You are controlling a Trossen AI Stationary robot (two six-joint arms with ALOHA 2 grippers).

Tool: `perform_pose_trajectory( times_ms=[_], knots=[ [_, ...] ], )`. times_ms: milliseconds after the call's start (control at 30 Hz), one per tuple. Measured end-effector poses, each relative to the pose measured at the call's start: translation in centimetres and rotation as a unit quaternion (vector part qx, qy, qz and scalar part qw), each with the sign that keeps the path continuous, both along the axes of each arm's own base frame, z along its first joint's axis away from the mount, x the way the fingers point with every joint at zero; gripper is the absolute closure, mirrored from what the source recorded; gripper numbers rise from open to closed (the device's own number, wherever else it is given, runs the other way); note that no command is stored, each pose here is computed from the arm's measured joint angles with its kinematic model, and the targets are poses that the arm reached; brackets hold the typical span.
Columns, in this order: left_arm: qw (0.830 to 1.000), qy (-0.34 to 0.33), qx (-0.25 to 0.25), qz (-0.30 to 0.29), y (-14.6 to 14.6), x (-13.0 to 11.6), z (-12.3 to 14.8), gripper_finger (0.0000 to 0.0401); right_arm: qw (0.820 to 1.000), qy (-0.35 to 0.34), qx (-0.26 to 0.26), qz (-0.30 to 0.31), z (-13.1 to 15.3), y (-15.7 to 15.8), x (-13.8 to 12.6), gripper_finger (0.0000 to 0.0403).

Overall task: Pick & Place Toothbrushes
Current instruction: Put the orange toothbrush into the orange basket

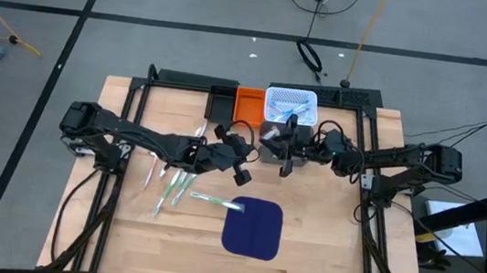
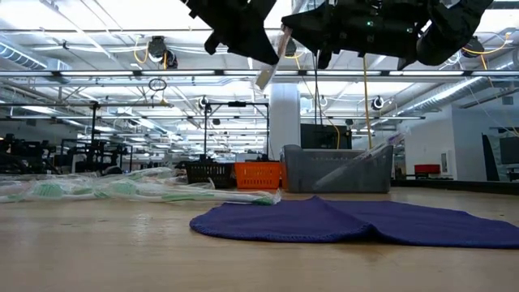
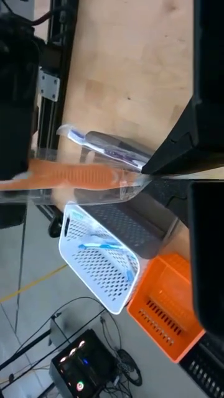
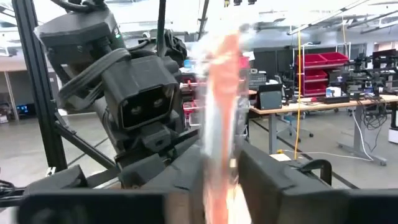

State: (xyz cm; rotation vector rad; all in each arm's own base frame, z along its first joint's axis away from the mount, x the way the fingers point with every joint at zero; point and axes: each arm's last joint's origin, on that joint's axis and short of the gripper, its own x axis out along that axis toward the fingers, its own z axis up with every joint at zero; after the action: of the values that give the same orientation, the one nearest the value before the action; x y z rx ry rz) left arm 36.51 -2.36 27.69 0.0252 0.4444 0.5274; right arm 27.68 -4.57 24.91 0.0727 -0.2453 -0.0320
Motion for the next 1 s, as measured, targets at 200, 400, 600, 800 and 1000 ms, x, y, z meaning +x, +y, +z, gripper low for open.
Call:
perform_pose_trajectory(
  times_ms=[200, 400, 600, 800, 1000],
  knots=[
    [1.0, 0.007, 0.003, 0.003, 0.3, 0.1, -0.3, 0.0398, 1.0, 0.006, -0.009, -0.006, -0.1, -0.1, 0.0, 0.0383],
    [0.999, 0.02, 0.024, -0.008, 0.3, 0.0, -0.1, 0.035, 1.0, 0.009, -0.011, -0.021, -0.2, -0.9, -0.1, 0.0383],
    [0.998, 0.047, 0.034, -0.018, 0.1, -1.3, 0.8, 0.0287, 0.998, 0.013, -0.002, -0.056, -0.2, -2.9, -0.6, 0.0383],
    [0.997, 0.07, 0.017, -0.021, -0.5, -2.3, 0.9, 0.0257, 0.995, 0.022, 0.008, -0.099, -0.2, -5.7, -0.7, 0.0383],
    [0.997, 0.066, 0.014, -0.031, -1.2, -2.4, 1.0, 0.0254, 0.989, 0.079, 0.015, -0.126, -0.7, -9.3, 1.5, 0.0383]
  ],
)
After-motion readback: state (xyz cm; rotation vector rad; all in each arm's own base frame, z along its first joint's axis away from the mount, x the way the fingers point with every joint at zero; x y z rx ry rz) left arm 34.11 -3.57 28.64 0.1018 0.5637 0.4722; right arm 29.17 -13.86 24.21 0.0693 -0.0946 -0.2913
